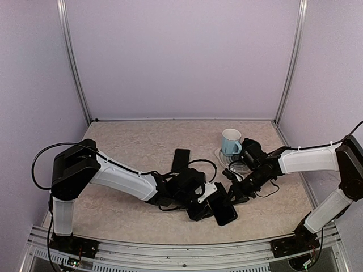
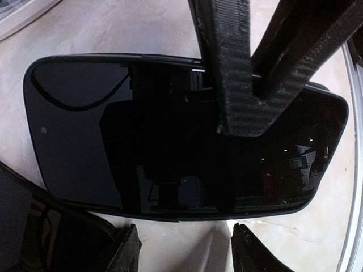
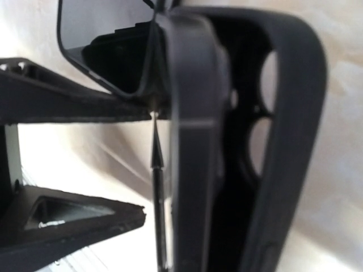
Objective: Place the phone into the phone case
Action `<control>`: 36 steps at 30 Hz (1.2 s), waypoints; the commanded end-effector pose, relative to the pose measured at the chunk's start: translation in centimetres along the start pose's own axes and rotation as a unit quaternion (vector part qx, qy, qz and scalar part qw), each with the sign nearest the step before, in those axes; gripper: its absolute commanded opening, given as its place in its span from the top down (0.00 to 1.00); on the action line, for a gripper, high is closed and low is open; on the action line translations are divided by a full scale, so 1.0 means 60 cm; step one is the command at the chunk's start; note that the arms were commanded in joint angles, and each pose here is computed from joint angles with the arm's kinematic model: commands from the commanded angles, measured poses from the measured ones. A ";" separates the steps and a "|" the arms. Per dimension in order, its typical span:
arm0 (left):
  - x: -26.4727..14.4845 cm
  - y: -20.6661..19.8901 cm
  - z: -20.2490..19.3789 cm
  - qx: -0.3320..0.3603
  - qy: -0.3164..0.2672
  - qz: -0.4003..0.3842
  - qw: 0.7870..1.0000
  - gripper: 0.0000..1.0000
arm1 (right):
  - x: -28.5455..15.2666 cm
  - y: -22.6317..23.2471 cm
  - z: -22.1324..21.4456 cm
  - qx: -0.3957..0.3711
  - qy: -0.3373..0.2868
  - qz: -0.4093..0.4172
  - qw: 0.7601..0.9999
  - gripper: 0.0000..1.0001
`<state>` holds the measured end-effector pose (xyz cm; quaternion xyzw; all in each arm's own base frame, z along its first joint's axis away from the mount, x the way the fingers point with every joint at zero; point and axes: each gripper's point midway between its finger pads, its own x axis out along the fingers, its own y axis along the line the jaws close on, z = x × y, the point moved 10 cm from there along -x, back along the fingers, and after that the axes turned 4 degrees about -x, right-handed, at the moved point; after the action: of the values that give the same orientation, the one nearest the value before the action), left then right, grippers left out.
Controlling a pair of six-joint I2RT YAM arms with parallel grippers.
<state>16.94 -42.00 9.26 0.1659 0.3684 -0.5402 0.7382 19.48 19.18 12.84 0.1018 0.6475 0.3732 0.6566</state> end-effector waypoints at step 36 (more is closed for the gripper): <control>0.018 0.027 -0.039 -0.012 0.050 0.029 0.998 0.45 | 0.050 -0.019 -0.041 0.024 0.064 -0.140 0.988 1.00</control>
<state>17.00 -41.99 9.25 0.1662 0.3675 -0.5393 0.7393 18.46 18.35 12.35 0.0076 0.6843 0.2605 0.6810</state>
